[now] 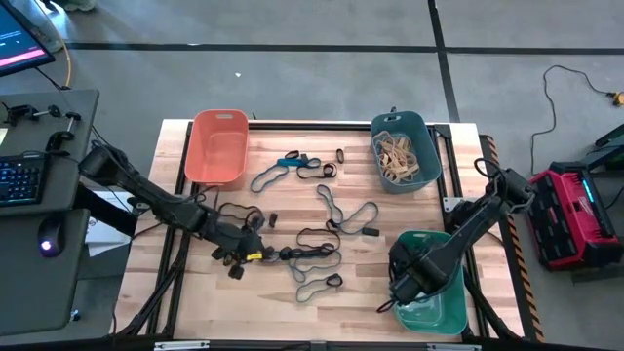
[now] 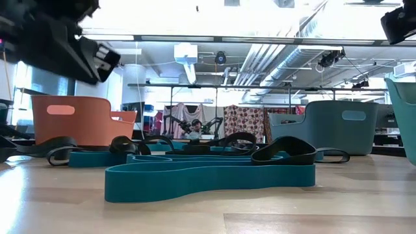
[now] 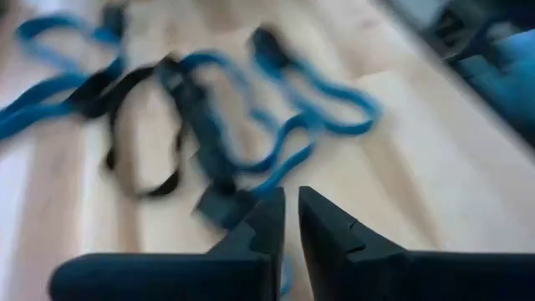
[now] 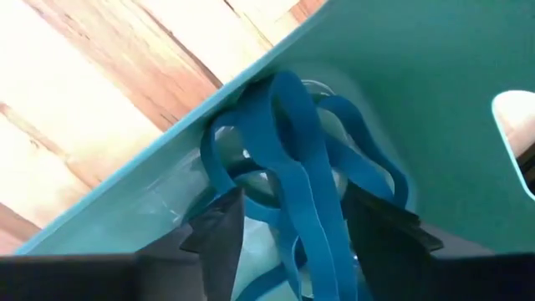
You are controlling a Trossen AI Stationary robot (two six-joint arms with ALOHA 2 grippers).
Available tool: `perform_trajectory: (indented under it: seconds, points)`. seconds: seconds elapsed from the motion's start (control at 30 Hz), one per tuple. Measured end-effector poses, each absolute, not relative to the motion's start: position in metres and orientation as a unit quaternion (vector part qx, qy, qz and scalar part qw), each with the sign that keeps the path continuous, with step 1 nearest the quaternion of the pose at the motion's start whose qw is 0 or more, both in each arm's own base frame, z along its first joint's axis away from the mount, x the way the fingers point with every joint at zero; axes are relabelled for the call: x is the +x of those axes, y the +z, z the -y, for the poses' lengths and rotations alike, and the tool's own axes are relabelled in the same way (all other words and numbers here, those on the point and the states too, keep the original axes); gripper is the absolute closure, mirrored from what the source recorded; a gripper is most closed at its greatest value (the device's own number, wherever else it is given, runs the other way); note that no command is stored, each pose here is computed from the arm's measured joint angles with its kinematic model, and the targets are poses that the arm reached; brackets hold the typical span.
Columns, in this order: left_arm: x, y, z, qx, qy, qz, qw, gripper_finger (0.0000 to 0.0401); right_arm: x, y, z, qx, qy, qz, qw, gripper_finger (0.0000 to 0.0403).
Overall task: Sort rubber bands into baskets
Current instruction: Put the blue rubber band into the green bin
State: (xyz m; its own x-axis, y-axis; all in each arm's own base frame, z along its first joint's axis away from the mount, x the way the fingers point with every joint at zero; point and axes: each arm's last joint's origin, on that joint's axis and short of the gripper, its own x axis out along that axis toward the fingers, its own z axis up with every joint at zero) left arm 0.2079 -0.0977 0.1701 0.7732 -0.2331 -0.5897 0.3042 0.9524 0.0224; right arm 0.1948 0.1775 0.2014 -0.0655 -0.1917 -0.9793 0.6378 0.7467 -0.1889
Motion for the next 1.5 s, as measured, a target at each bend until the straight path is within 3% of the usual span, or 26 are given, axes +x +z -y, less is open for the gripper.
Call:
perform_trajectory:
  seconds: [0.37,0.7,1.1,1.37,1.5]
  points:
    - [0.22,0.136,0.098,0.066,-0.105,-0.364,0.923,0.0276,0.195,0.202,-0.176,0.167,-0.316,-0.66,0.661,0.0198]
    - [0.24,0.121,0.087,0.074,-0.053,-0.412,0.907,0.025,0.195,0.202,-0.176,0.166,-0.317,-0.66,0.66,0.0198]
    - [0.247,0.116,0.084,0.081,-0.066,-0.444,0.89,0.0287,0.194,0.202,-0.176,0.168,-0.316,-0.664,0.657,0.0198]
    - [0.243,0.118,0.093,0.126,-0.101,-0.438,0.884,0.0389,0.193,0.202,-0.177,0.175,-0.314,-0.676,0.643,0.0198]
    - [0.239,0.125,0.094,0.129,-0.099,-0.436,0.885,0.0392,0.193,0.204,-0.178,0.179,-0.313,-0.683,0.635,0.0198]
